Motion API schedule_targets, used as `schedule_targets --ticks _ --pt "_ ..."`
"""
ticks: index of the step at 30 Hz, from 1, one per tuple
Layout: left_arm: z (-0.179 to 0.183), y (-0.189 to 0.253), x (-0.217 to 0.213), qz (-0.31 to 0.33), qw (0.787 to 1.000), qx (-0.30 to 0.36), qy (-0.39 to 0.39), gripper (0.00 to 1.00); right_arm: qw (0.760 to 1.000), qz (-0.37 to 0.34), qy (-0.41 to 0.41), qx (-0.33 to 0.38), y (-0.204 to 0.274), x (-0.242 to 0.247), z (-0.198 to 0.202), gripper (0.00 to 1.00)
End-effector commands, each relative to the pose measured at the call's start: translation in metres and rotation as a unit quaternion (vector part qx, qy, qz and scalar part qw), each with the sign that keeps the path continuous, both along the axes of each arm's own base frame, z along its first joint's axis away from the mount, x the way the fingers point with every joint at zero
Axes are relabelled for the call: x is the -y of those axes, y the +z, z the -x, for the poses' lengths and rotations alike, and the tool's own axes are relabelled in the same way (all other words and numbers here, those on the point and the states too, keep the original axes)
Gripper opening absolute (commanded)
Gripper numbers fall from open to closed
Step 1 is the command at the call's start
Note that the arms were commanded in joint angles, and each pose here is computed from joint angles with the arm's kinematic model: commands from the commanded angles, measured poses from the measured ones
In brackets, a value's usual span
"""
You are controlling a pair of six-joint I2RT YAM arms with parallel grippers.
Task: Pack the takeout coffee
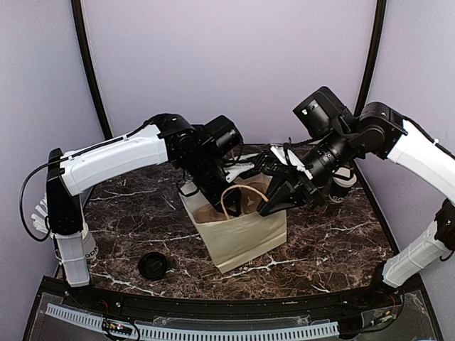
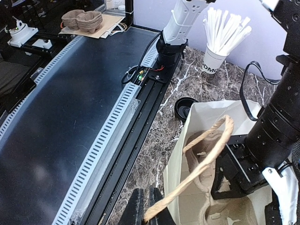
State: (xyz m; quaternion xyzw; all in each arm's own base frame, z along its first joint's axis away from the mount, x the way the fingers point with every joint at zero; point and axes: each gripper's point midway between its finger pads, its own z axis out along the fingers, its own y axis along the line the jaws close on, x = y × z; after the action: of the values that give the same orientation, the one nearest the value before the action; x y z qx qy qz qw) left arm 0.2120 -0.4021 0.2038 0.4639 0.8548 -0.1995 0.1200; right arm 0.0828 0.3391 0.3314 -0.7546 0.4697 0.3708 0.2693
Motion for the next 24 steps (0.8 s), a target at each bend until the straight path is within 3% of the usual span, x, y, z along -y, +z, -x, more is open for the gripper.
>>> schedule_targets --ticks 1,5,18,24 --pt "0.013 -0.004 -0.007 -0.018 1.0 -0.004 -0.017 0.13 0.999 -0.031 -0.021 0.007 0.021 -0.013 -0.006 0.06" --pt "0.014 -0.012 -0.013 -0.037 0.999 -0.001 -0.013 0.13 0.999 -0.033 -0.034 0.012 0.024 -0.016 -0.012 0.13" --pt "0.023 -0.048 -0.006 -0.083 0.996 -0.003 -0.039 0.13 0.997 -0.058 -0.038 0.029 0.06 0.018 -0.002 0.64" --pt "0.024 -0.062 -0.007 -0.097 0.994 -0.011 -0.043 0.13 0.994 -0.066 -0.076 0.045 0.064 0.035 -0.018 0.67"
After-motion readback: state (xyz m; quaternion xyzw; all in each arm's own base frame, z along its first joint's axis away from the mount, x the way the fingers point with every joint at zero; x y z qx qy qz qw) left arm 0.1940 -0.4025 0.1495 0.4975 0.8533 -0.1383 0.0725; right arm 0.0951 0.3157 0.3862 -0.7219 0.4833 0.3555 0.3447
